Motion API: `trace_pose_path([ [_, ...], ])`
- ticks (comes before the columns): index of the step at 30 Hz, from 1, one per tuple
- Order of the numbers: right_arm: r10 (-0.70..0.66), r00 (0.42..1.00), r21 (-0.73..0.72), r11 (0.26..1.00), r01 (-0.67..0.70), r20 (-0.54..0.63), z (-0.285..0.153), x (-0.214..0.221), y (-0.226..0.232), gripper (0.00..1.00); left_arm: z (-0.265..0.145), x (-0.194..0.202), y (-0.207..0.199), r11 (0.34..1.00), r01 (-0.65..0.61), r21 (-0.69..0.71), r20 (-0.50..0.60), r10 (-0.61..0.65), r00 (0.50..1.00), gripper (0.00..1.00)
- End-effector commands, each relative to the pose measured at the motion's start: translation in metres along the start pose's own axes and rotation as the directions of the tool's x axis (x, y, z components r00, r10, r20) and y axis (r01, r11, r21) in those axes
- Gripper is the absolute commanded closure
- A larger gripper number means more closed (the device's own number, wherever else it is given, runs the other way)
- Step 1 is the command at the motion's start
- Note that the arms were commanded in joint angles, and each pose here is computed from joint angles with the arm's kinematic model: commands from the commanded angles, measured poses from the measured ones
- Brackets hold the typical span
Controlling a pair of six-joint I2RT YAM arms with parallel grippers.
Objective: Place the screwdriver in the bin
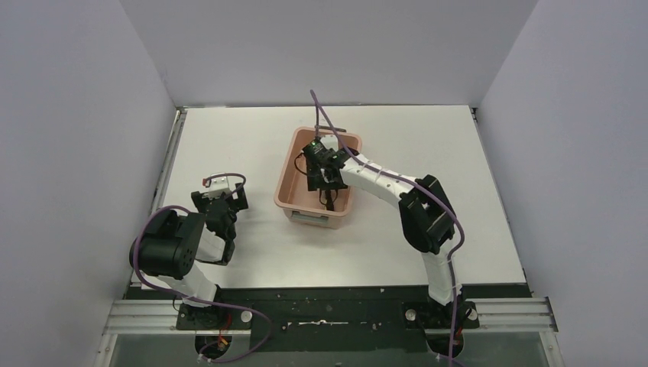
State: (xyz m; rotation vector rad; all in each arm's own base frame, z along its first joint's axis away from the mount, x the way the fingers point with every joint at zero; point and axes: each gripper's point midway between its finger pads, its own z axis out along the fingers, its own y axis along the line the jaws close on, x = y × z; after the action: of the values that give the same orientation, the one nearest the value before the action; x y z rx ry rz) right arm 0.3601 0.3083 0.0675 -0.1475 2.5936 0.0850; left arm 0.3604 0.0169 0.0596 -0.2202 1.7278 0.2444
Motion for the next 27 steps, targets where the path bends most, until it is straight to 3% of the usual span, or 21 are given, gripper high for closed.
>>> trace_pose_path([
  [1,0.018,0.980,-0.033,0.999,-0.012,0.197,-0.067,-0.066,0.013,0.38,0.005,-0.020,-0.003,1.000,0.025,0.009,0.057,-0.025,0.998,0.03],
  [5,0.031,0.952,-0.106,0.994,0.002,0.305,-0.129,-0.098,0.016,0.27,0.005,-0.020,-0.002,1.000,0.025,0.009,0.057,-0.025,0.998,0.03],
  [9,0.042,0.902,-0.134,0.991,0.017,0.429,-0.191,-0.121,-0.008,0.01,0.005,-0.019,-0.003,1.000,0.023,0.010,0.054,-0.024,0.998,0.03],
  [12,0.061,0.852,-0.110,0.994,-0.004,0.520,-0.227,-0.132,-0.053,0.00,0.005,-0.019,-0.003,1.000,0.024,0.011,0.055,-0.024,0.998,0.03],
  [15,0.084,0.800,-0.039,0.996,-0.076,0.595,-0.239,-0.134,-0.130,0.00,0.005,-0.019,-0.003,1.000,0.023,0.012,0.054,-0.024,0.998,0.03],
  [21,0.091,0.798,0.127,0.971,-0.205,0.596,-0.184,-0.070,-0.239,0.00,0.005,-0.019,-0.003,1.000,0.026,0.014,0.054,-0.027,0.998,0.03],
  [27,0.173,0.819,0.153,0.941,-0.301,0.548,-0.126,-0.003,-0.269,0.00,0.005,-0.019,-0.003,1.000,0.025,0.013,0.052,-0.025,0.998,0.03],
])
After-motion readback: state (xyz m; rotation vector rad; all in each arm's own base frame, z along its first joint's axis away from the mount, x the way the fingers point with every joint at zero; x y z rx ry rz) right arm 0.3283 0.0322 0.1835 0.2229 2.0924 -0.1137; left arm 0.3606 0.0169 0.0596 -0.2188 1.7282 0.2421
